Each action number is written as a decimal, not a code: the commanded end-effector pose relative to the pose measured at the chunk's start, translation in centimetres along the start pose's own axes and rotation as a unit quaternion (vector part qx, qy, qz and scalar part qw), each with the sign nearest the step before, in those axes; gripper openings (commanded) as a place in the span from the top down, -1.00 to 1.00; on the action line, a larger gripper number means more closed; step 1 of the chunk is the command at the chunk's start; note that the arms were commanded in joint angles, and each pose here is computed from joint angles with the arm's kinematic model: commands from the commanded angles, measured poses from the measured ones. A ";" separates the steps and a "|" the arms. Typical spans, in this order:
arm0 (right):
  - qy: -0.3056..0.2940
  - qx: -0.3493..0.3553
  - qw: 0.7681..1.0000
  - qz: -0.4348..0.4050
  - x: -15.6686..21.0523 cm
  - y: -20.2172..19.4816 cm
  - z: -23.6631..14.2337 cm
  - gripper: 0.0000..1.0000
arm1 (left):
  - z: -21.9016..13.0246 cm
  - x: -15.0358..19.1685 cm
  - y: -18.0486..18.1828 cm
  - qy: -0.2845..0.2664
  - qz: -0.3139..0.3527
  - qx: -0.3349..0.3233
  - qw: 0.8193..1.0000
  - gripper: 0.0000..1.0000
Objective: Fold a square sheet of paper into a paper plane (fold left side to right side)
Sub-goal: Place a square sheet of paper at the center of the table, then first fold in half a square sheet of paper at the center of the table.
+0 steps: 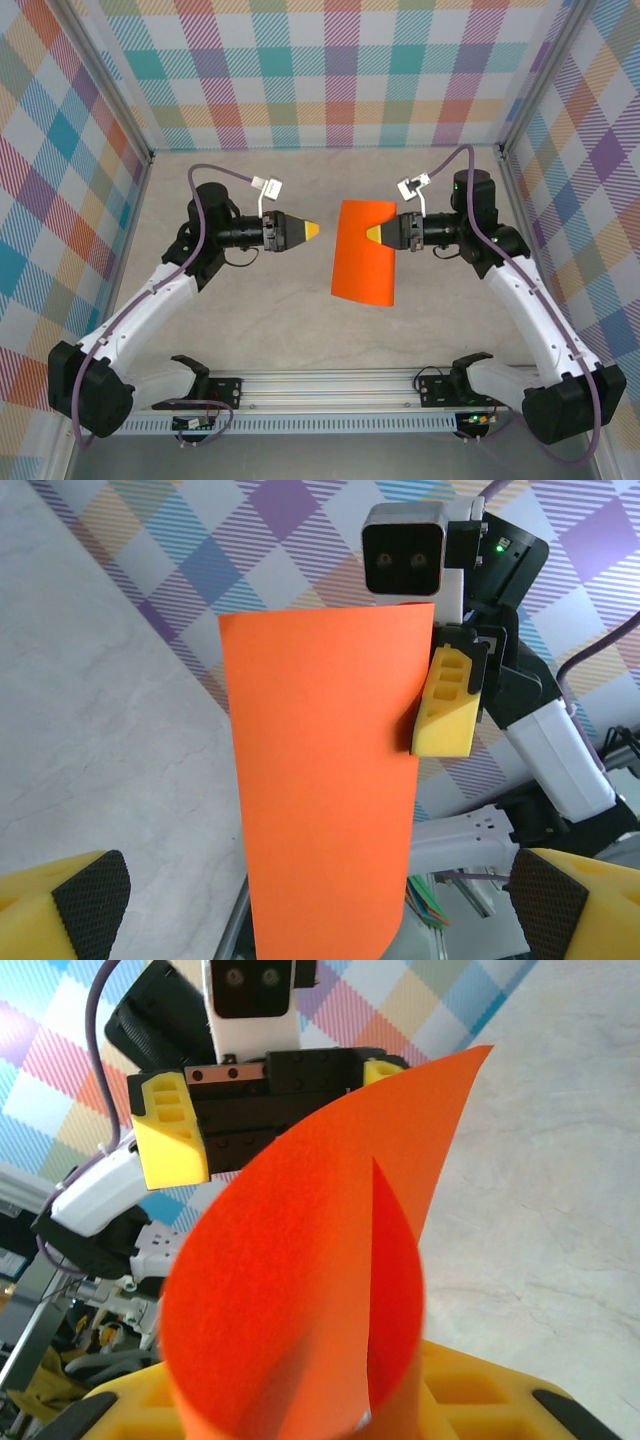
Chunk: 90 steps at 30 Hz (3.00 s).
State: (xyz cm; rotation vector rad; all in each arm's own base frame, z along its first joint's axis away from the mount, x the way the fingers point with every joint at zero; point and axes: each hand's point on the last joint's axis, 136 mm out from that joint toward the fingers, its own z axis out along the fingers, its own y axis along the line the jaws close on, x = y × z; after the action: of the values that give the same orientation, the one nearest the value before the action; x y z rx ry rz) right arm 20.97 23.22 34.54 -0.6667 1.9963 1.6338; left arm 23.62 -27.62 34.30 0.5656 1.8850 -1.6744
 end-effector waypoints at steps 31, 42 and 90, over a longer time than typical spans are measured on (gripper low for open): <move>-0.006 0.166 0.986 -0.002 0.4 -3.9 0.1 -0.35 | 3.5 3.8 4.8 0.055 -0.060 -0.086 0.993 1.00; 0.029 0.360 0.927 0.102 3.9 -14.8 -1.5 -1.00 | 0.3 8.3 21.2 0.116 -0.215 -0.297 0.923 1.00; 0.132 0.328 0.871 0.342 15.0 -31.7 7.4 0.47 | 5.9 7.8 22.7 0.148 -0.234 -0.259 0.925 -0.13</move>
State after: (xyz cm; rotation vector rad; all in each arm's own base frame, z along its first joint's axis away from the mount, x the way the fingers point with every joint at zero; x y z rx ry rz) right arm 30.79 24.52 1.81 0.1072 2.9365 1.1112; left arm 32.42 -29.75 11.20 0.1521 2.7438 -1.2569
